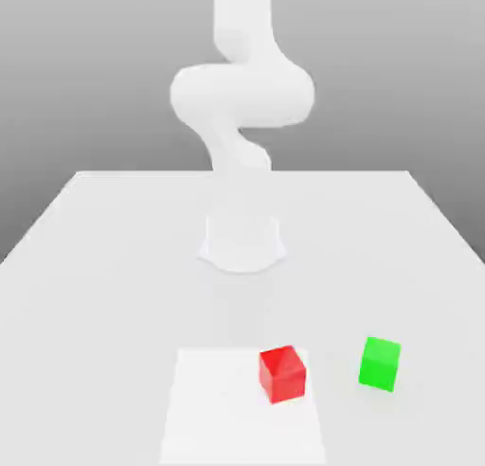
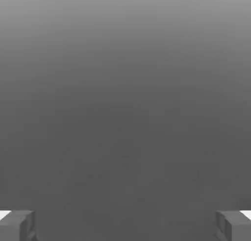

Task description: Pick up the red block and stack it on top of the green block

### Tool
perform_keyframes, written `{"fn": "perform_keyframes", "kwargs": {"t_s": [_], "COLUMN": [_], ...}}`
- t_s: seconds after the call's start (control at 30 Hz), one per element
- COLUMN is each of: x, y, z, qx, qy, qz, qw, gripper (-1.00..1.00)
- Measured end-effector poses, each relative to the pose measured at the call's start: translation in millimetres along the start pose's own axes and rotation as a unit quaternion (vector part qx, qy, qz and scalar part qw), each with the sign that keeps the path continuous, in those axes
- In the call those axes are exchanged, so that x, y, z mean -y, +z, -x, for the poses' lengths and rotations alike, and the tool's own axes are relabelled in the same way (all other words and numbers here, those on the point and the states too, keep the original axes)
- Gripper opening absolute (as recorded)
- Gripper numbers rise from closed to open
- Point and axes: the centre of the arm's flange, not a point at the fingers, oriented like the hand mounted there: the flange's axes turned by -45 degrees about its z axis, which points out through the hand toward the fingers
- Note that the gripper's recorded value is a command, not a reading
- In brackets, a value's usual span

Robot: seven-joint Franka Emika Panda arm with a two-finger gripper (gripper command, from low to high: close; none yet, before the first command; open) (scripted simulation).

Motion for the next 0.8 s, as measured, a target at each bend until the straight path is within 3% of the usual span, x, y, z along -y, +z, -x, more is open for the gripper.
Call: {"fn": "perform_keyframes", "kwargs": {"t_s": [0.3,0.6,0.8], "x": [27,50,51], "y": [210,330,375], "z": [97,264,323], "qx": [0.167,0.321,0.346], "qy": [-0.068,-0.135,-0.145], "qz": [-0.025,-0.052,-0.056], "qw": [0.983,0.936,0.925], "gripper": [0.0,0.0,0.0]}}
